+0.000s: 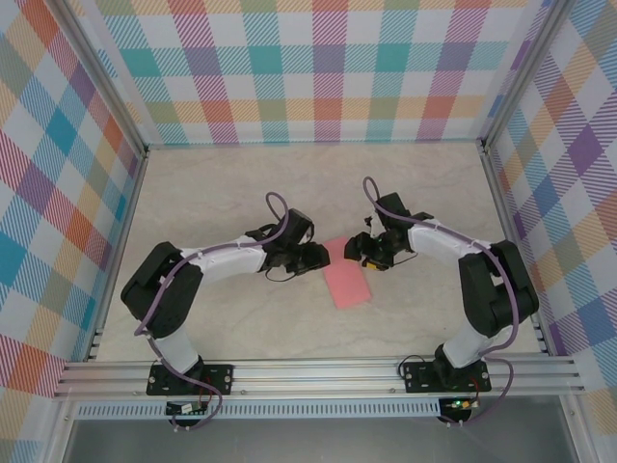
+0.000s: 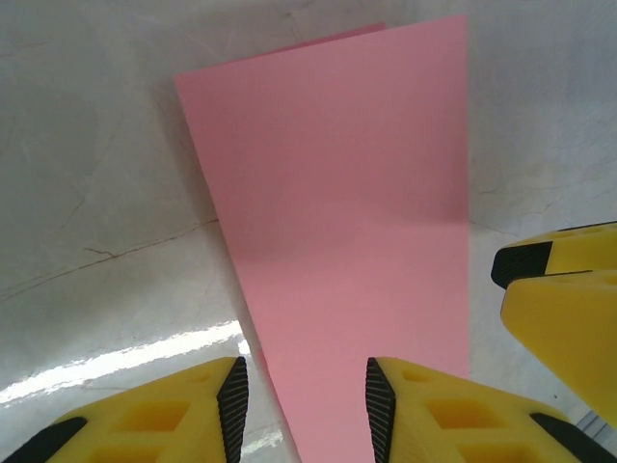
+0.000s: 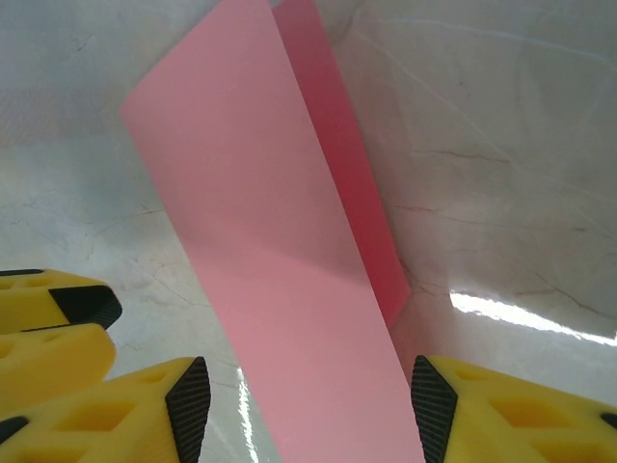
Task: Fold a paper plane with a square sheet of paper (pick it up from the middle)
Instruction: Turn over the paper at the center of the table, then third fold the triangle at the center of the table.
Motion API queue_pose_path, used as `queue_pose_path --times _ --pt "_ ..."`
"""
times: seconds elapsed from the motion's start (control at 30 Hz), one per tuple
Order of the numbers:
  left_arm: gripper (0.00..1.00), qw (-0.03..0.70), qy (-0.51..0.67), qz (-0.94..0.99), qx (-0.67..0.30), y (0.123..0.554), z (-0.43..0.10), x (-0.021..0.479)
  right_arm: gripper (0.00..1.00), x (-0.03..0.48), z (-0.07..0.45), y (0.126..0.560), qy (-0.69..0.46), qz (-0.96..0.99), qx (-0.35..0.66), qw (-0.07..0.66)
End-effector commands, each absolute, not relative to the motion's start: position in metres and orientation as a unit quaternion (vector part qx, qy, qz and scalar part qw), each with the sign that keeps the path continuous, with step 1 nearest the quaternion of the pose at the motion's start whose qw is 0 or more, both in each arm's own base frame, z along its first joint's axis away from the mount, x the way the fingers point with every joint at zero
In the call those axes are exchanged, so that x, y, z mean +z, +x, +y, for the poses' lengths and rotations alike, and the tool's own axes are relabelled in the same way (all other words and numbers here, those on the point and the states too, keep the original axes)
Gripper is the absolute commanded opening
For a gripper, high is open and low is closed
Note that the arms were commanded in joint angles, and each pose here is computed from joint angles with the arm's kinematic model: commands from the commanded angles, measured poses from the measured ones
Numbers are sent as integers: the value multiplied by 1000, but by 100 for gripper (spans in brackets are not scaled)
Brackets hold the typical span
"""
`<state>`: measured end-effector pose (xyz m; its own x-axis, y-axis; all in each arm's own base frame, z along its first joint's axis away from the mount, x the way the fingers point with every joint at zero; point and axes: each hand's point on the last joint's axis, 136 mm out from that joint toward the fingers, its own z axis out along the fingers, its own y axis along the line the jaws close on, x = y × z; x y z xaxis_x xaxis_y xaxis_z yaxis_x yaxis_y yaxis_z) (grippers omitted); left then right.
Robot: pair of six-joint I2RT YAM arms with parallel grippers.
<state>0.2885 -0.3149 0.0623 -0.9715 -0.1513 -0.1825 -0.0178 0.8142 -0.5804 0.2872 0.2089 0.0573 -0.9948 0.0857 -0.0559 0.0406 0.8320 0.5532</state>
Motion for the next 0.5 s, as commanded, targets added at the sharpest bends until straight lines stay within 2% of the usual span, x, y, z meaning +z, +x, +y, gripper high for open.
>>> queue_pose_path --times 0.0,0.13,0.47 --pt "39 97 -49 942 -318 292 -327 59 60 50 211 291 13 952 304 38" --pt "38 98 -54 946 -305 295 -326 51 60 46 211 290 10 945 326 32" --pt "34 98 -55 947 -300 302 -331 45 47 43 222 277 12 923 383 20"
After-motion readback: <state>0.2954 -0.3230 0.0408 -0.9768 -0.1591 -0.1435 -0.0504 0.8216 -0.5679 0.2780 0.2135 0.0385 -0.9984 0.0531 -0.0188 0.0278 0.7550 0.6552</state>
